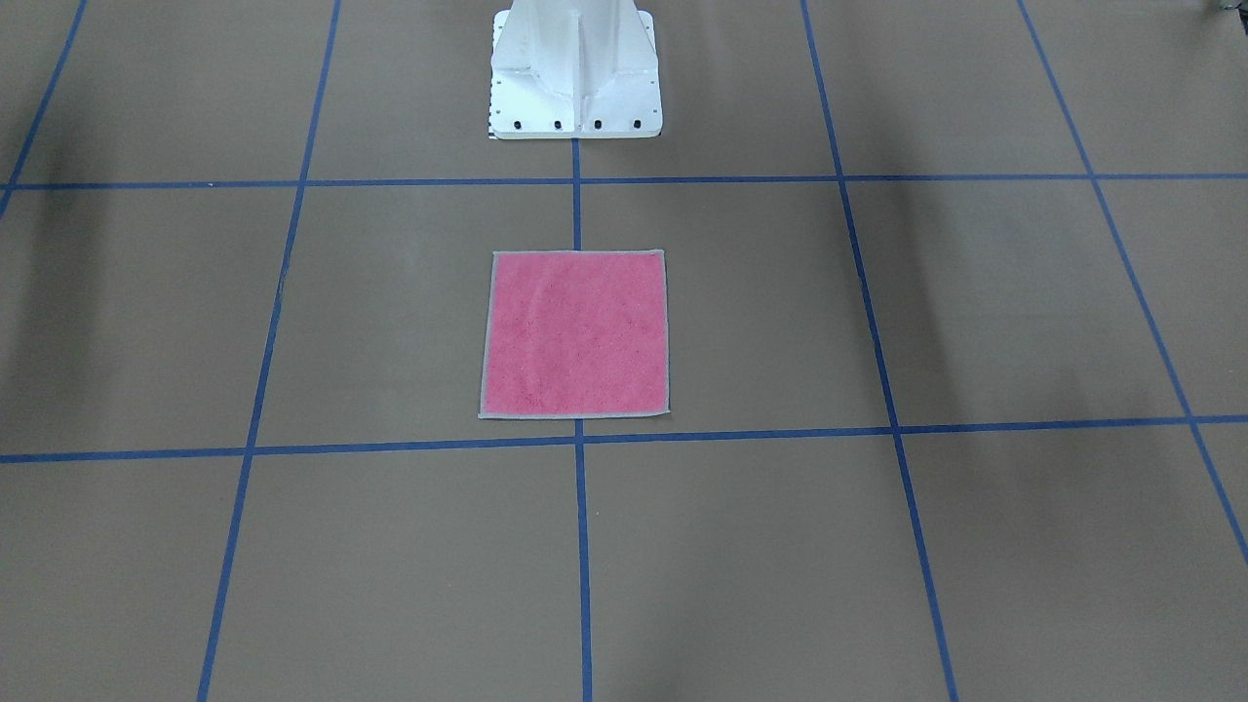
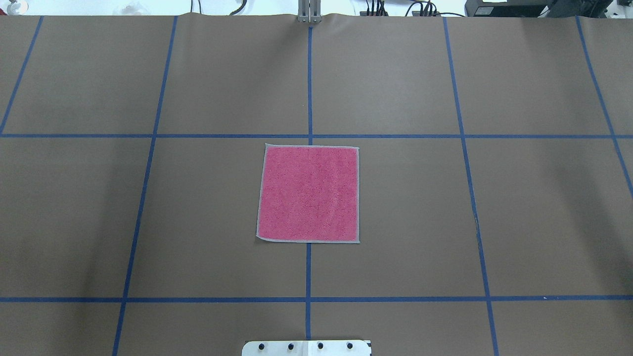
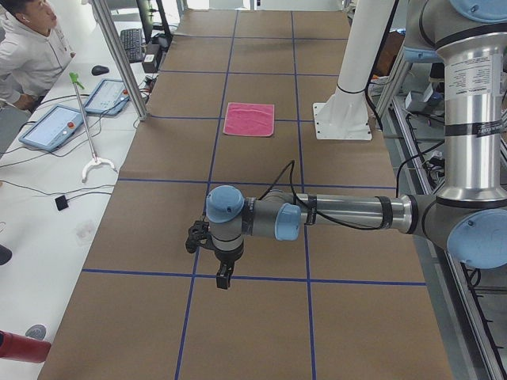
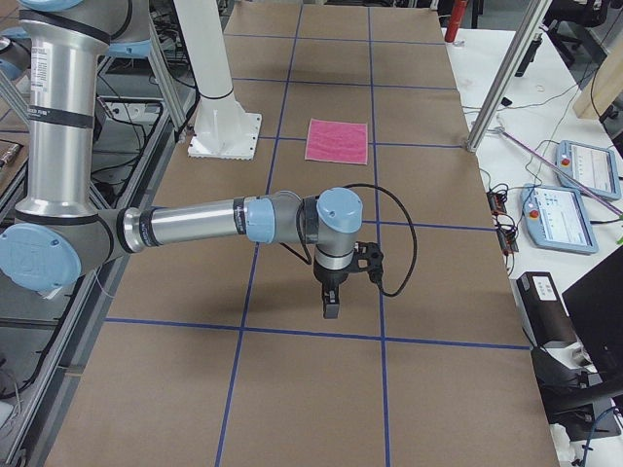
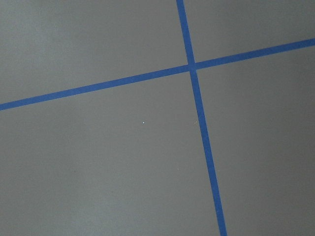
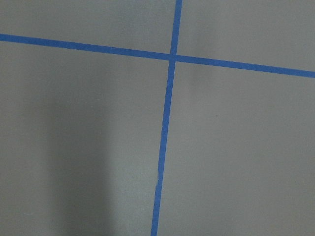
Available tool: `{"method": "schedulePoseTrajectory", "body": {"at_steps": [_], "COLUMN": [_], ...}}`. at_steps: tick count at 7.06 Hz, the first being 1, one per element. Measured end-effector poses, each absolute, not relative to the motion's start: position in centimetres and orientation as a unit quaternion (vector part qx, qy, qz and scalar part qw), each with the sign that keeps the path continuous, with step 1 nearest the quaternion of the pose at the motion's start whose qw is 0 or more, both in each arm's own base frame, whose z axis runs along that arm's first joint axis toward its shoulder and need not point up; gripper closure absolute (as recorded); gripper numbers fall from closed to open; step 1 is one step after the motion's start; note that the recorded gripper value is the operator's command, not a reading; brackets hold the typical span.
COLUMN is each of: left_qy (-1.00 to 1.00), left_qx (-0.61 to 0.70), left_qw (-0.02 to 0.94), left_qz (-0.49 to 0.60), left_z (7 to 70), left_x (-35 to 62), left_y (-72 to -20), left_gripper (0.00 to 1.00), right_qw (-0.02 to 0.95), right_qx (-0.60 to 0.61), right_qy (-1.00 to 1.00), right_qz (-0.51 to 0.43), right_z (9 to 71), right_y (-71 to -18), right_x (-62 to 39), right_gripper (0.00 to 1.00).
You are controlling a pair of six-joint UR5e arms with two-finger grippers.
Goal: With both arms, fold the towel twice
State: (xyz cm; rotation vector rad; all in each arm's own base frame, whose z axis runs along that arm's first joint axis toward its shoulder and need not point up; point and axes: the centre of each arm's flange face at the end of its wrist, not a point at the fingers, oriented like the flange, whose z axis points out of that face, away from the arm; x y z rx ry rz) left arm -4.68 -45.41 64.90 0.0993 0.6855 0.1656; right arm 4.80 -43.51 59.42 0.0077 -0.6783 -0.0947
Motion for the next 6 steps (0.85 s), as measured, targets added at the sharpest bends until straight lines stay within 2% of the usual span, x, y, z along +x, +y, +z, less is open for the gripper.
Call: {"method": "schedulePoseTrajectory", "body": {"at_steps": [6], "left_qy": [0.334], "left_qx": [0.078], "left_qw": [0.935], "left_qz": [0.088], "left_z": [63.5], "left_x": [-4.6], "left_y": [-46.2], "left_gripper": [0.0], "right_qw": [0.941], "right_qx": [0.017], "right_qy": [-0.334], "right_qz": [-0.053], "right_z": [58.4], "right_y": [-44.3], "right_x": [4.5], "right_gripper": [0.0]}}
